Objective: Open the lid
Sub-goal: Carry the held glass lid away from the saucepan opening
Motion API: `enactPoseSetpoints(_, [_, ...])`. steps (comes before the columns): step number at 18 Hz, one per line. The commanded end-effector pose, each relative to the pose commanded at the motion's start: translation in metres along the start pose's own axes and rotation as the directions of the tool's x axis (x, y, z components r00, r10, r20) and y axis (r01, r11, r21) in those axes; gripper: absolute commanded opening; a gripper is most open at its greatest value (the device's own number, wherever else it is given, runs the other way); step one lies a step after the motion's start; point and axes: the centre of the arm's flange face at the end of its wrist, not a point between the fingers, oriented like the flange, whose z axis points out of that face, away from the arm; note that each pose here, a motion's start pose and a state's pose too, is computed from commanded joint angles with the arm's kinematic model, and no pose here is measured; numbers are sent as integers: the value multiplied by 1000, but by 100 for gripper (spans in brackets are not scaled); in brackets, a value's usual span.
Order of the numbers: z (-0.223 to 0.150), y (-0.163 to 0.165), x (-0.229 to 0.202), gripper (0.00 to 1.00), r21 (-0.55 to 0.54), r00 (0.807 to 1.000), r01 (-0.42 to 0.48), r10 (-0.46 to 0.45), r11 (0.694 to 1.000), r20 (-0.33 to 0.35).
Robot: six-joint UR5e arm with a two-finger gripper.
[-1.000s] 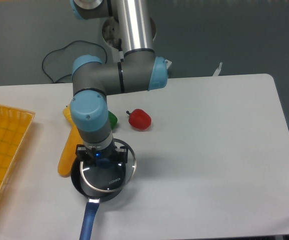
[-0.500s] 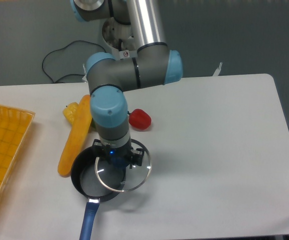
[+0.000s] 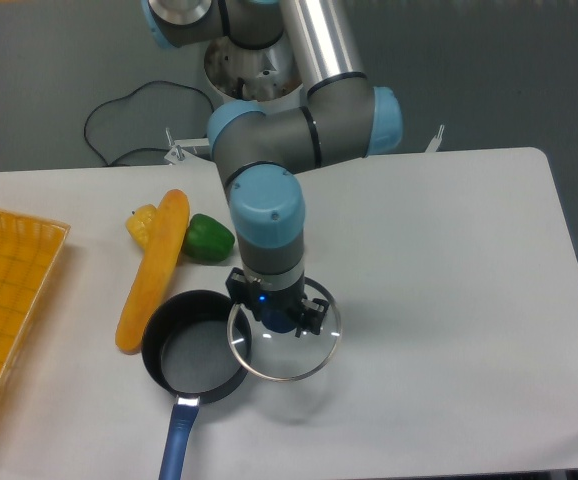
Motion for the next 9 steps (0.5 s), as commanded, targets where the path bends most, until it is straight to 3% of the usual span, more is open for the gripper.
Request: enactPoseSetpoints(9, [2,18,-17,51,-5,1000,12,-12,1000,-3])
